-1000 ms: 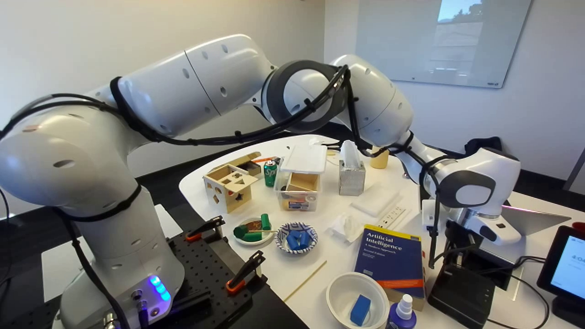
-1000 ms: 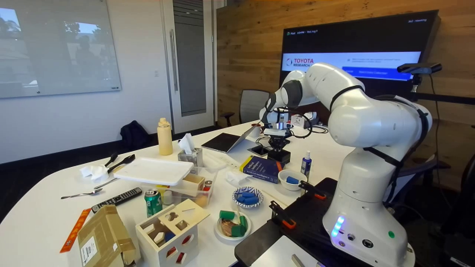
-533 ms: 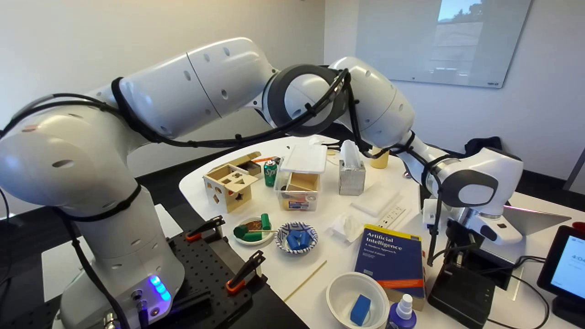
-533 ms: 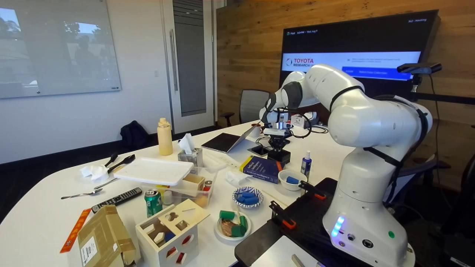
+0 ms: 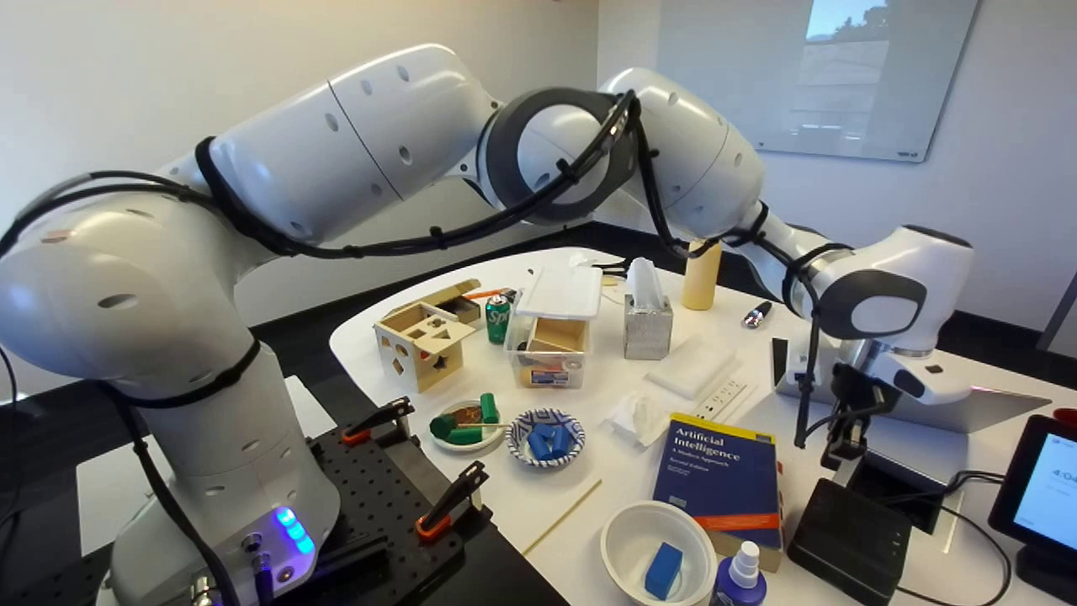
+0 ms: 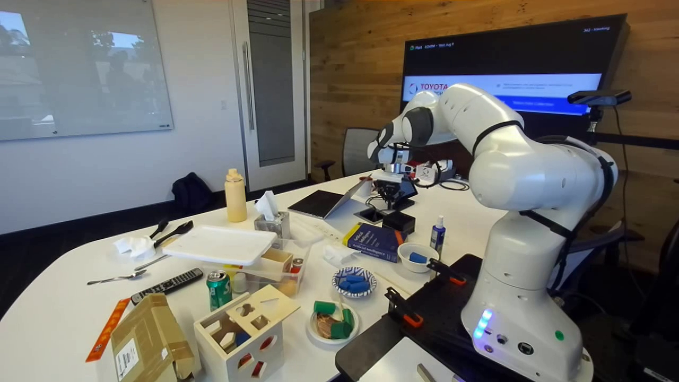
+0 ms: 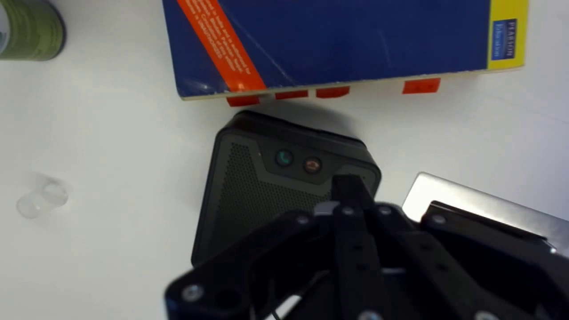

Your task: Press on the black object

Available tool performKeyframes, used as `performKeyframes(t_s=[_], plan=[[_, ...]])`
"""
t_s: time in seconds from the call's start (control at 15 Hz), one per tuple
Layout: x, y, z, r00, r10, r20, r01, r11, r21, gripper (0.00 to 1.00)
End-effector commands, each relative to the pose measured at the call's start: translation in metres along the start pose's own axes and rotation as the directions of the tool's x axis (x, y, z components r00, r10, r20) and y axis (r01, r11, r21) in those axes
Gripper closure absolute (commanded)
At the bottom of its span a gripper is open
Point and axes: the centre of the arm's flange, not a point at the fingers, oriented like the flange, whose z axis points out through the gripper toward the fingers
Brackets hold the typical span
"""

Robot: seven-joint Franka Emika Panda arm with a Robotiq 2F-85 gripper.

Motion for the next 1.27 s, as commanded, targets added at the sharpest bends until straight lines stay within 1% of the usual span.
performKeyframes(t_s=[0.0,0.07,0.2,0.27,0.33,0.47,0.6,0.67,0.73,1.07,1.2], plan=[[-0.038,0.009,-0.067,1.0,-0.006,0.022,0.006,1.0,0.017,0.73],[-0.046,0.009,-0.08,1.0,-0.013,0.025,0.013,1.0,0.012,0.68],[-0.068,0.012,-0.104,0.999,-0.032,0.039,0.032,0.999,0.0,0.53],[-0.081,0.014,-0.112,0.998,-0.047,0.046,0.047,0.999,-0.006,0.44],[-0.093,0.017,-0.118,0.996,-0.067,0.062,0.068,0.998,-0.008,0.38],[-0.122,0.021,-0.122,0.991,-0.104,0.086,0.105,0.994,-0.004,0.22],[-0.148,0.024,-0.122,0.988,-0.119,0.097,0.12,0.993,-0.004,0.07],[-0.161,0.024,-0.121,0.988,-0.119,0.096,0.12,0.993,-0.005,0.01],[-0.175,0.025,-0.12,0.987,-0.127,0.096,0.128,0.992,-0.006,0.0],[-0.233,0.033,-0.121,0.985,-0.168,0.036,0.168,0.986,-0.01,0.0],[-0.251,0.035,-0.118,0.979,-0.198,0.048,0.198,0.98,-0.001,0.0]])
